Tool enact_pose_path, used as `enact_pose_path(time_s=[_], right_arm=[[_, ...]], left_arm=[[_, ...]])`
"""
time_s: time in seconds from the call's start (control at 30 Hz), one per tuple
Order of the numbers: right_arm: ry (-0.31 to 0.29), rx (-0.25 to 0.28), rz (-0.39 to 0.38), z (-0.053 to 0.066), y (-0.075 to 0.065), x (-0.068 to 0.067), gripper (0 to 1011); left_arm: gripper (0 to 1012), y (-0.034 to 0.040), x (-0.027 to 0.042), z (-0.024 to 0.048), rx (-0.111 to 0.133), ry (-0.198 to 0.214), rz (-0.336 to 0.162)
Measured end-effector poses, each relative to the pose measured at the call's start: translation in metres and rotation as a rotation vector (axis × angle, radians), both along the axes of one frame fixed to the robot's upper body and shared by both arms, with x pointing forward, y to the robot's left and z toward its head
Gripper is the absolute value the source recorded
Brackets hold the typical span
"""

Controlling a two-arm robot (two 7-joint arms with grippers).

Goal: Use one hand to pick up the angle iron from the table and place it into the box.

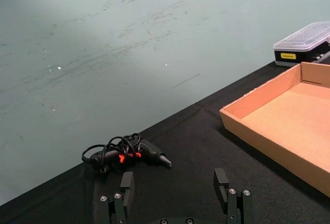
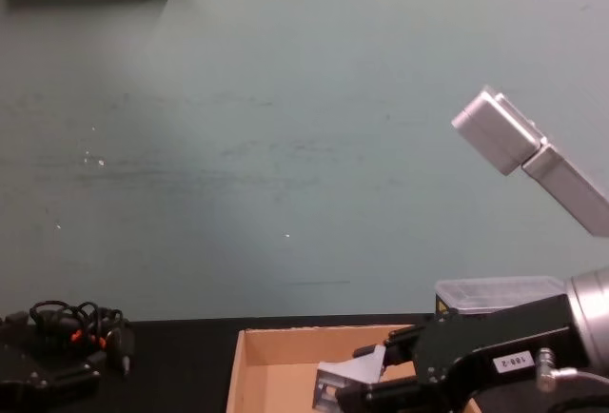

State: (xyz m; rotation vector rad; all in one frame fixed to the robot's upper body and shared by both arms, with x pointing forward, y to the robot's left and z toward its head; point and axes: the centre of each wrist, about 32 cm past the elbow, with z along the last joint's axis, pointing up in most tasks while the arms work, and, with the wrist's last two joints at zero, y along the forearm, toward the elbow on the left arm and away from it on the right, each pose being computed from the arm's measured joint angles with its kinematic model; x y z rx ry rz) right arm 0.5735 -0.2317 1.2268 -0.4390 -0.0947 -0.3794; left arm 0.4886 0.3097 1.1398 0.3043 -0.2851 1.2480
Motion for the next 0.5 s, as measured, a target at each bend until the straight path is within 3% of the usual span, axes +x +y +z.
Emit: enact_pose_path(time_s=[0.17, 0.5], right_arm=[[0.021, 0.031, -0.063, -0.011, 0.001, 0.012, 544], [0.038, 0.030, -0.097, -0.019, 0.008, 0.029, 544]], left_arm=[[1011, 0.0000, 0.0000, 0.0000, 0.000, 0.000, 0.000], [1011, 0.0000, 0.0000, 0.0000, 0.000, 0.000, 0.000]])
